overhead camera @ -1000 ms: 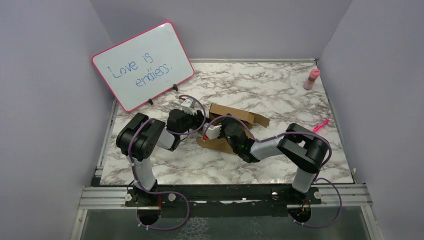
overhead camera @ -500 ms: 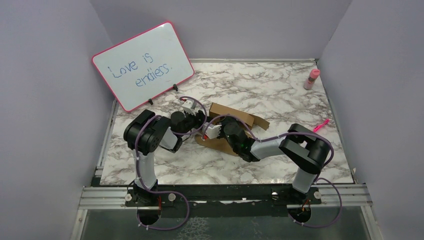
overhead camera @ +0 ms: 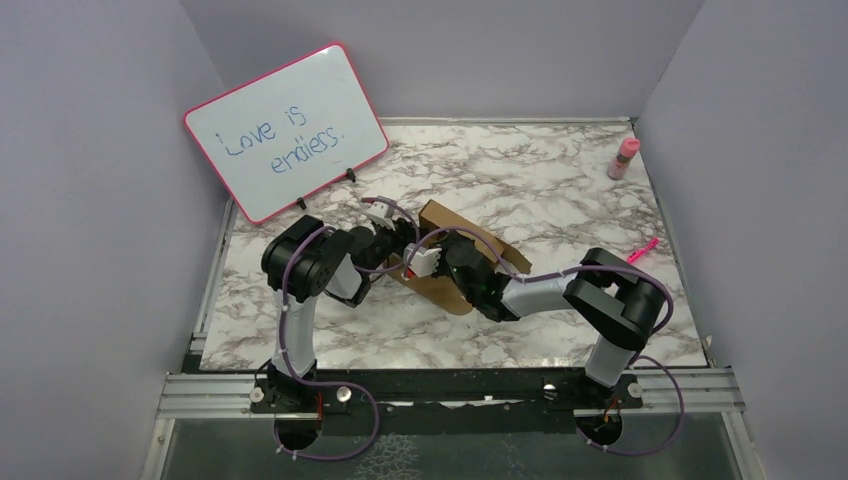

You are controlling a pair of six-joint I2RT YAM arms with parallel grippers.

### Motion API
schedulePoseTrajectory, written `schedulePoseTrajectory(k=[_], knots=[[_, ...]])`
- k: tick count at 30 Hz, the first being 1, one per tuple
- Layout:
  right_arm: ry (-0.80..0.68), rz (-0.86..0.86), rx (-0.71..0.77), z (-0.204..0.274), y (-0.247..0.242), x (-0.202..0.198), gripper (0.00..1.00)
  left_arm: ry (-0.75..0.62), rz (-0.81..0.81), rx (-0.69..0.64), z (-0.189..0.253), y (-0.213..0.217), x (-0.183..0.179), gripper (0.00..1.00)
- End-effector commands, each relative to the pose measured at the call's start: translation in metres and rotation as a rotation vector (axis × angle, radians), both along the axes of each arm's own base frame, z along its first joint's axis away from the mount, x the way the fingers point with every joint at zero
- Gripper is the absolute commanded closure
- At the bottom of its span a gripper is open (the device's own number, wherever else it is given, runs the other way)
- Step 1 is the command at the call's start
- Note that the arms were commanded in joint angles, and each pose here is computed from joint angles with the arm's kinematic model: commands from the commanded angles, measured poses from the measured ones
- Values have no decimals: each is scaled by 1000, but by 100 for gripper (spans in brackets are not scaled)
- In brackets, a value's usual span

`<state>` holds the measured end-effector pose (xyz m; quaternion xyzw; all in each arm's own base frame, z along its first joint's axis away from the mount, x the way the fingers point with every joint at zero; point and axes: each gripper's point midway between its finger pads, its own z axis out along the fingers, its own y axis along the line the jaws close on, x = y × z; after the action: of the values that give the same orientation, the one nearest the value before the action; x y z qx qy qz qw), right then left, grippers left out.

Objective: Fold the paper box

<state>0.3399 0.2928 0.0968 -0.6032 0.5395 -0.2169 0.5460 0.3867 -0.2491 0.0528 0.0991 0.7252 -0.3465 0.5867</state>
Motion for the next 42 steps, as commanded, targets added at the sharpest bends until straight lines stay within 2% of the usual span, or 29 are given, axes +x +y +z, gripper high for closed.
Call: schedulePoseTrajectory(k=[1, 5, 9, 18, 26, 34, 37, 40, 42], knots=[[65, 53, 15, -6, 12, -9, 82, -108, 16, -68, 28, -7, 13, 52], [72, 58, 25, -4, 13, -10, 82, -125, -30, -93, 30, -16, 12, 52], [71, 59, 29, -2, 14, -10, 82, -142, -57, -106, 34, -21, 9, 47], [36, -15, 70, 12, 10, 0, 79, -128, -56, -117, 30, -22, 9, 50], [35, -82, 163, 31, 7, 4, 55, -86, -50, -125, 20, -24, 13, 50], [69, -157, 347, 78, -9, 19, 40, -63, -52, -132, 18, -25, 12, 50], [165, -191, 461, 93, -22, 32, 33, -58, -52, -134, 23, -23, 9, 50], [292, -246, 548, 99, -42, 53, 32, -45, -66, -136, 28, -24, 6, 49], [363, -282, 605, 100, -56, 67, 27, -31, -71, -133, 29, -24, 4, 48]])
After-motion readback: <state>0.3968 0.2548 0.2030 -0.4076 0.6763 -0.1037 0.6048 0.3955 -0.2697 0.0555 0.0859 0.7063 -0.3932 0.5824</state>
